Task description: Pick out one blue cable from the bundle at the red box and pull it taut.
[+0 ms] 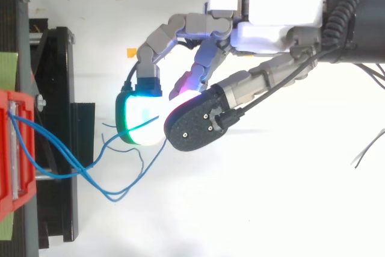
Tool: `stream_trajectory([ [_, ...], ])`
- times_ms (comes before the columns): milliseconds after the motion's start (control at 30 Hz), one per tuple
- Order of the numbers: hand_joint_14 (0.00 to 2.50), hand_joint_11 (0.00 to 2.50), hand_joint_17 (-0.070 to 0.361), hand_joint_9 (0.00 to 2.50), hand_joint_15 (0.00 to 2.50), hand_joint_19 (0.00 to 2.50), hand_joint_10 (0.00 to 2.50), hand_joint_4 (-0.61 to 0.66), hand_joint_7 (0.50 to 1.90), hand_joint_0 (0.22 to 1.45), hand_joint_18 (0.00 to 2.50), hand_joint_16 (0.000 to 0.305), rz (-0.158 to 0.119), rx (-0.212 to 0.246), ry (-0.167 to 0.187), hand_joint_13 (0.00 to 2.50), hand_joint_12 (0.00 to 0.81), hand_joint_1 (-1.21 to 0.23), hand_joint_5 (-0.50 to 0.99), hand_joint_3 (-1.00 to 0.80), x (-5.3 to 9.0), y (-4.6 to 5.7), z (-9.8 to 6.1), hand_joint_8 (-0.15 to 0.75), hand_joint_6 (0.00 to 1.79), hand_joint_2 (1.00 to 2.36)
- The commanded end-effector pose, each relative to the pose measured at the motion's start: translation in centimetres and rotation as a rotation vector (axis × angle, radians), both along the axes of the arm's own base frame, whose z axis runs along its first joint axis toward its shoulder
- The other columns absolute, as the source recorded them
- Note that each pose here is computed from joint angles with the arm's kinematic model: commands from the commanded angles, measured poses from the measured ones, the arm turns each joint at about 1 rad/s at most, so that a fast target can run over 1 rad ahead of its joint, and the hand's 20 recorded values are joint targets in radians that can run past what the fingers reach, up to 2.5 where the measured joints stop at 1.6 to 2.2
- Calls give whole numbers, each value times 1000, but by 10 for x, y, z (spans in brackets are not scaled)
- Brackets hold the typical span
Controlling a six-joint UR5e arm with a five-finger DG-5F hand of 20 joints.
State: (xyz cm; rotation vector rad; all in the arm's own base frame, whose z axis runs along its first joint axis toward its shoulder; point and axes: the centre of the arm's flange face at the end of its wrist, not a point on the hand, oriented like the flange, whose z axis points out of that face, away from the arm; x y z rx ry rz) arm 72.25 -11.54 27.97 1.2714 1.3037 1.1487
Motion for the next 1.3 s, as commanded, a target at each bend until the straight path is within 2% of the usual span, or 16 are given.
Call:
stream_trajectory([
  [0, 17, 540, 112, 1102, 441, 466, 21, -208, 783, 627, 800, 50, 0, 0, 0, 917, 322, -756, -35, -179, 0, 0, 0, 262, 895, 1003],
  [1267, 16, 521, 118, 1103, 424, 494, 19, -187, 774, 619, 821, 52, -1, 0, 0, 888, 334, -740, -36, -185, 0, 0, 0, 266, 894, 1004],
])
